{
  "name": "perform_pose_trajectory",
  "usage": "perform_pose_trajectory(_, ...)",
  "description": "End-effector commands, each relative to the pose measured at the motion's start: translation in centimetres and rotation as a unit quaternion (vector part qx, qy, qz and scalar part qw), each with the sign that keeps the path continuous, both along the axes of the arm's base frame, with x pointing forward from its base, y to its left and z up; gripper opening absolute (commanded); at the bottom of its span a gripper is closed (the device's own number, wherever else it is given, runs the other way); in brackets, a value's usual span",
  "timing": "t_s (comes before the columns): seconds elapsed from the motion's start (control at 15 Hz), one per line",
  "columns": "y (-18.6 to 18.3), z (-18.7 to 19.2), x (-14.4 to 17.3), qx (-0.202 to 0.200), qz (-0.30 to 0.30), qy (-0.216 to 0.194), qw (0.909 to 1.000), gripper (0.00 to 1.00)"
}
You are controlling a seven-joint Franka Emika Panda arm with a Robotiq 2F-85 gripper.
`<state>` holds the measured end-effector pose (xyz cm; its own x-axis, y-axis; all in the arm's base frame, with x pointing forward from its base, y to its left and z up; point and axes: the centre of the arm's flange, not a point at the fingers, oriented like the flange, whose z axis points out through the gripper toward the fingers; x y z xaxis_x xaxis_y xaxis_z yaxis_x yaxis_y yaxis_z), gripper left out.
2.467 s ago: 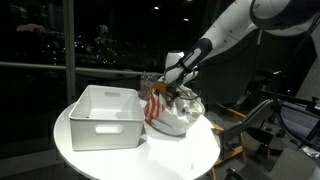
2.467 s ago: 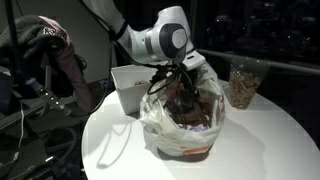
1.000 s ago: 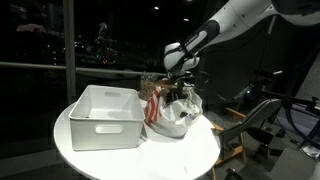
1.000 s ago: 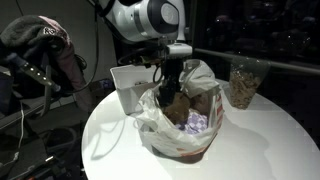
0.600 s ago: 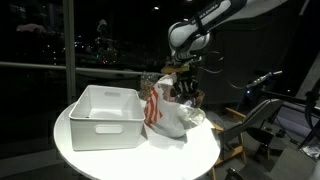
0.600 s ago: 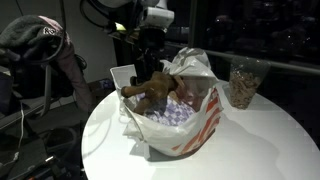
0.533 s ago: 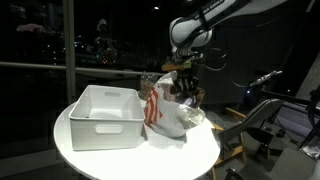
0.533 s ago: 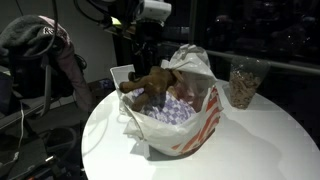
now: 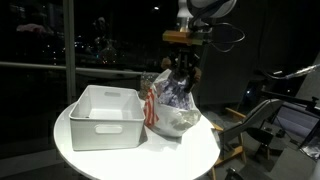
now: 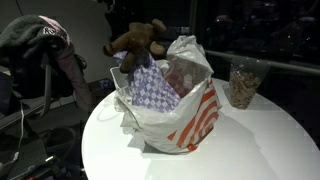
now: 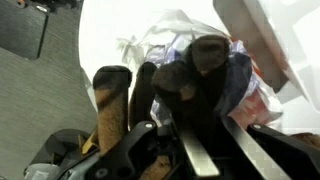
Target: Remove all the items from the plastic bag and put them inside the white basket
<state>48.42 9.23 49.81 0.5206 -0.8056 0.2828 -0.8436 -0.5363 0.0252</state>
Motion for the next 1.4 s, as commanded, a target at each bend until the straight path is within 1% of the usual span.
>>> perform_pose_trajectory(0.0,2.6,3.2,0.3,0.016,0.057,-0.082,0.9949,0.03)
perform_pose_trajectory(0.2,5.1,6.5,0.7,0.014,0.095,-0.146,0.9846,0.03)
perform_pose_trajectory(0.4,7.9,10.8,0.1,0.008,0.131,-0.204,0.9702,0.03)
perform_pose_trajectory(0.47,8.9,12.6,-0.6,0.005,0.143,-0.222,0.9645,0.03)
perform_pose_trajectory(0.6,10.8,15.8,-1.7,0.002,0.16,-0.261,0.952,0.03)
perform_pose_trajectory(0.73,12.4,18.8,-2.9,0.001,0.175,-0.302,0.9371,0.03)
perform_pose_trajectory(0.8,13.1,20.2,-3.4,0.006,0.181,-0.323,0.9288,0.03)
perform_pose_trajectory(0.93,14.7,22.3,-4.3,0.03,0.2,-0.355,0.9128,0.03)
perform_pose_trajectory(1.0,15.5,22.8,-4.4,0.043,0.214,-0.366,0.9048,0.03)
perform_pose_trajectory(1.13,16.9,22.6,-3.2,0.062,0.237,-0.38,0.8921,0.03)
perform_pose_trajectory(1.2,17.6,21.8,-2.1,0.07,0.246,-0.383,0.8876,0.03)
perform_pose_trajectory(1.27,18.2,20.8,-1.0,0.077,0.253,-0.383,0.8853,0.03)
perform_pose_trajectory(1.33,18.9,19.2,0.9,0.086,0.26,-0.378,0.8846,0.03)
